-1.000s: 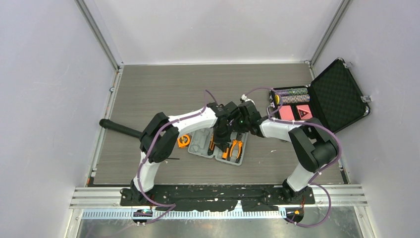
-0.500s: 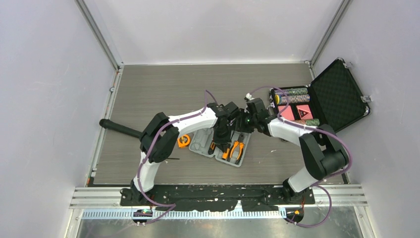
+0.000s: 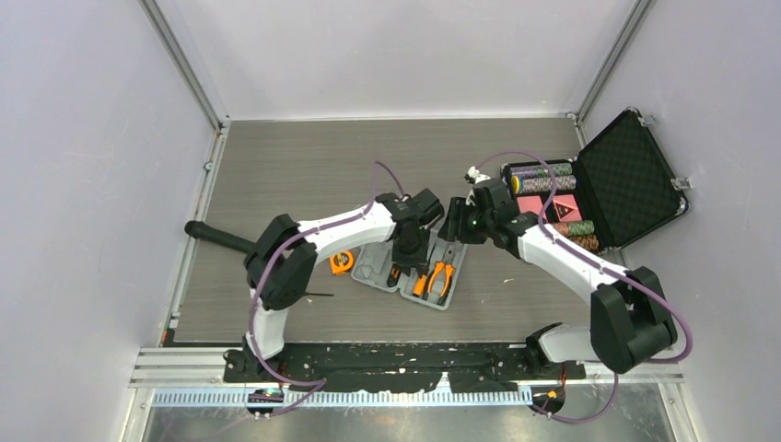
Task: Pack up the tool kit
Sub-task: Adjust the screwdriver in the toolbox, then pick up the screwdriver from the center of the board.
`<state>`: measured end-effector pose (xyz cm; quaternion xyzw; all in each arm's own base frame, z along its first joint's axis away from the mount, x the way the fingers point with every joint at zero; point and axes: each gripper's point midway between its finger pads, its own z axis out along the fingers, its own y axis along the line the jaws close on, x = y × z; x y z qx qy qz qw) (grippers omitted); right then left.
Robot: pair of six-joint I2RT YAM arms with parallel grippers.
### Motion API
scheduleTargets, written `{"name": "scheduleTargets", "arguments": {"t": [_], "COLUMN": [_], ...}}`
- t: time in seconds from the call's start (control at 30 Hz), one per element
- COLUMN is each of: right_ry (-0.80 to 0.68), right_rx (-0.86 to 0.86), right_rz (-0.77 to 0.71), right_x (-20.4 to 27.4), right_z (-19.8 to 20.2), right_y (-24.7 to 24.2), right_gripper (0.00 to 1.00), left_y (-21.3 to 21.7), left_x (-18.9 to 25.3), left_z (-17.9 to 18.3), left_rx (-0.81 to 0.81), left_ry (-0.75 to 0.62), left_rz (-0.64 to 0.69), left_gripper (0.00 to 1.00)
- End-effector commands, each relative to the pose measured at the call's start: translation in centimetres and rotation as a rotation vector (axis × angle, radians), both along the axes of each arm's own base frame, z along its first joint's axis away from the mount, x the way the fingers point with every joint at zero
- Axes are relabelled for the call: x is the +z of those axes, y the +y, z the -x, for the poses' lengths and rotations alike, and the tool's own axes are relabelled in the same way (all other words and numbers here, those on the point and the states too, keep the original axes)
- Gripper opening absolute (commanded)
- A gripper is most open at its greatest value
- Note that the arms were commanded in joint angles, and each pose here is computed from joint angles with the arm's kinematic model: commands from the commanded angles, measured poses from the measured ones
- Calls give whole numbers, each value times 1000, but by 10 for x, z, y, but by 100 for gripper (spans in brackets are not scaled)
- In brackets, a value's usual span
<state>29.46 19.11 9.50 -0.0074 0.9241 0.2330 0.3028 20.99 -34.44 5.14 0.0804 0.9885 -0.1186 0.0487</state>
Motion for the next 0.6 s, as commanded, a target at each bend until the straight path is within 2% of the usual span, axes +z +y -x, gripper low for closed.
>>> {"name": "scheduleTargets", "arguments": {"t": [0.0, 0.2, 0.4, 0.57], "right_ry": [-60, -81, -100, -150], "right_rx": [4, 19, 48, 28], "right_rz": [48, 46, 10, 9], "right_x": [17, 23, 24, 31], "right_z": [6, 17, 21, 19], "right_y": [-14, -19, -14, -19], "right_gripper": [54, 56, 67, 78], "left_y": [7, 71, 163, 228], "left_x": [55, 60, 34, 27], "left_z": [-30, -35, -23, -2], "left_rx": [70, 237, 528, 763], "left_ry": [-182, -239, -228, -275], "left_rz": [118, 103, 37, -46], "left_gripper": [35, 53, 60, 84]}}
